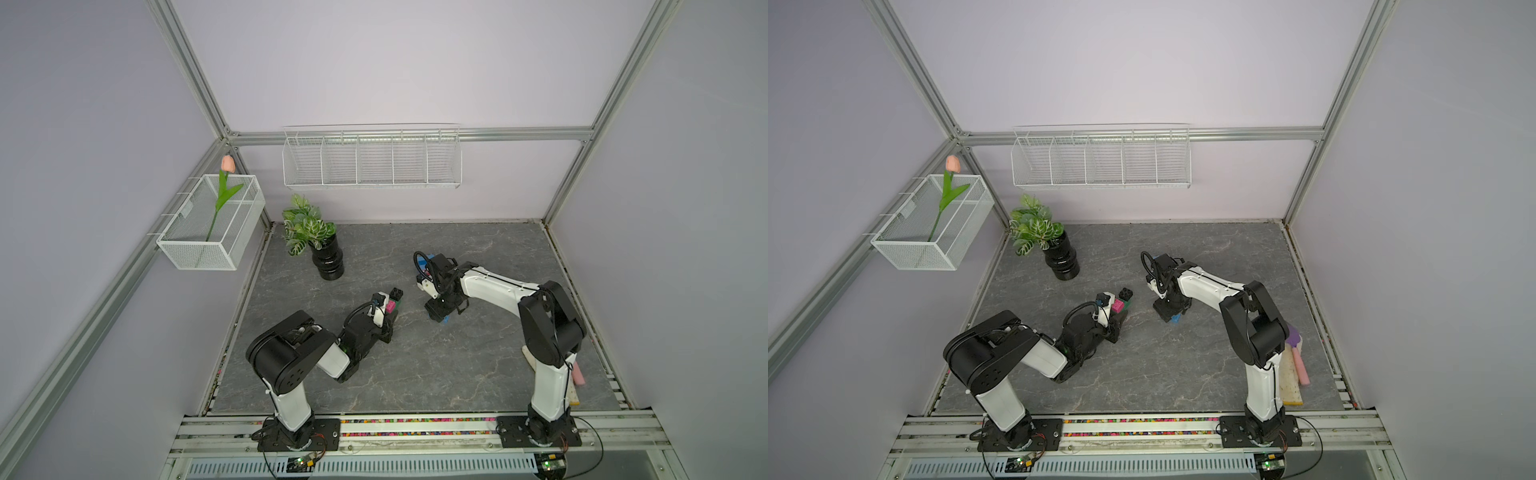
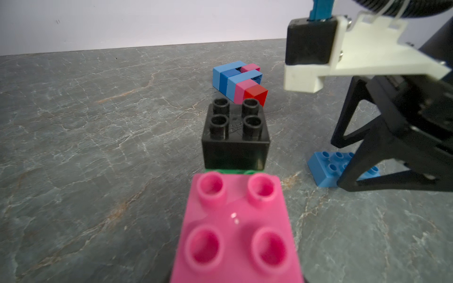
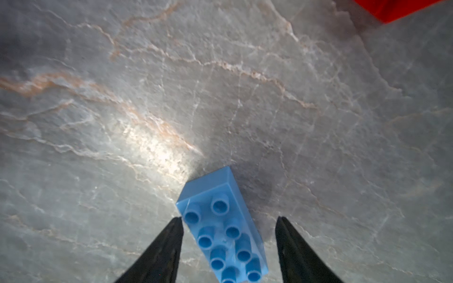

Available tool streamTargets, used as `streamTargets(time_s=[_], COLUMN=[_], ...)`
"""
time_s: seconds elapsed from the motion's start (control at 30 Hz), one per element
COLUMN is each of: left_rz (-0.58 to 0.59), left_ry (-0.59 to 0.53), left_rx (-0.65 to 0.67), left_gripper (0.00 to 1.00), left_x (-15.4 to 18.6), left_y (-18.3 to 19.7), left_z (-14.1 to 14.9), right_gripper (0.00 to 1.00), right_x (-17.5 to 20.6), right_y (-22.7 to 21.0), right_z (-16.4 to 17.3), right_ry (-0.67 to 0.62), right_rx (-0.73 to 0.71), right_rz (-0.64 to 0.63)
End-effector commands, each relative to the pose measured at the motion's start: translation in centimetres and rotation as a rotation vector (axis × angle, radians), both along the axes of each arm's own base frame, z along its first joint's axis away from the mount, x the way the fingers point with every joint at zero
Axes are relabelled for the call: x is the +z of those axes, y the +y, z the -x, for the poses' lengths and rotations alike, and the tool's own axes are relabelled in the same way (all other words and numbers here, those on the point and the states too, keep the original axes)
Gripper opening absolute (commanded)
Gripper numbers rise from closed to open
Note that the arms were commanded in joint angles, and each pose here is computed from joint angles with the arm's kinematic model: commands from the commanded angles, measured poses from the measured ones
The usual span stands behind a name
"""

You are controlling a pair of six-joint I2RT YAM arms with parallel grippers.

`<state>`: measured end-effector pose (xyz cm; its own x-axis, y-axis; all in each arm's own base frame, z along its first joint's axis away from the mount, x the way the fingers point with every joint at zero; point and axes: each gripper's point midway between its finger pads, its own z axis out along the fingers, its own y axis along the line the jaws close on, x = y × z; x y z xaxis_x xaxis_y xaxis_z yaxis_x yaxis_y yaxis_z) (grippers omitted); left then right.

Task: Assemble the letter p with lego
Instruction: Pick up the lego brick from the center of the board.

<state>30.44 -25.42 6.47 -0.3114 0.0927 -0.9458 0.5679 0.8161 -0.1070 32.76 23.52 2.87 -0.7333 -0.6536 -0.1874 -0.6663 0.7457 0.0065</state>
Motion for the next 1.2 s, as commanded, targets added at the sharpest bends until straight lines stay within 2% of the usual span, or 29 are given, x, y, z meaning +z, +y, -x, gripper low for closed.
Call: streamTargets(time_s=[0.0,0.33,0.5,0.63,0.87,1.03,1.17], left_rz=[0.004,0.008,0.01,-0.001,-0.033,-0.029,-0.06], left_ry=[-0.01,-0.003,0.004,0.006,0.091,0.109,0.123], left_rx=[-0.005,-0.01,-0.049,-0.192,-0.554,-0.724,-0.778], left_gripper=[0.1,0.1,0.1,0.11,0.12,0.13,0.13], left_x=[0.7,0.5,0.4,0.6,0.3,-0.6,-2.5], left_y=[-0.2,-0.3,-0.9,-3.0,-8.6,-11.2,-12.6], left_z=[-0.4,-0.4,-0.1,1.0,3.2,4.0,3.5], right_gripper=[0.59,0.43,0.27,0.21,0.18,0.19,0.18], right_x=[-0.1,-0.5,-0.6,1.1,8.6,13.0,14.2], right_y=[0.3,0.5,0.3,-0.5,-3.6,-4.9,-5.7], right_z=[0.4,0.5,0.5,0.4,1.6,2.7,3.6], right_ry=[0.016,0.019,0.003,-0.064,-0.238,-0.331,-0.338], right_rx=[0.032,0.033,0.026,-0.001,-0.043,0.03,0.142], right_rz=[0.007,0.01,0.022,0.015,-0.029,-0.038,0.005])
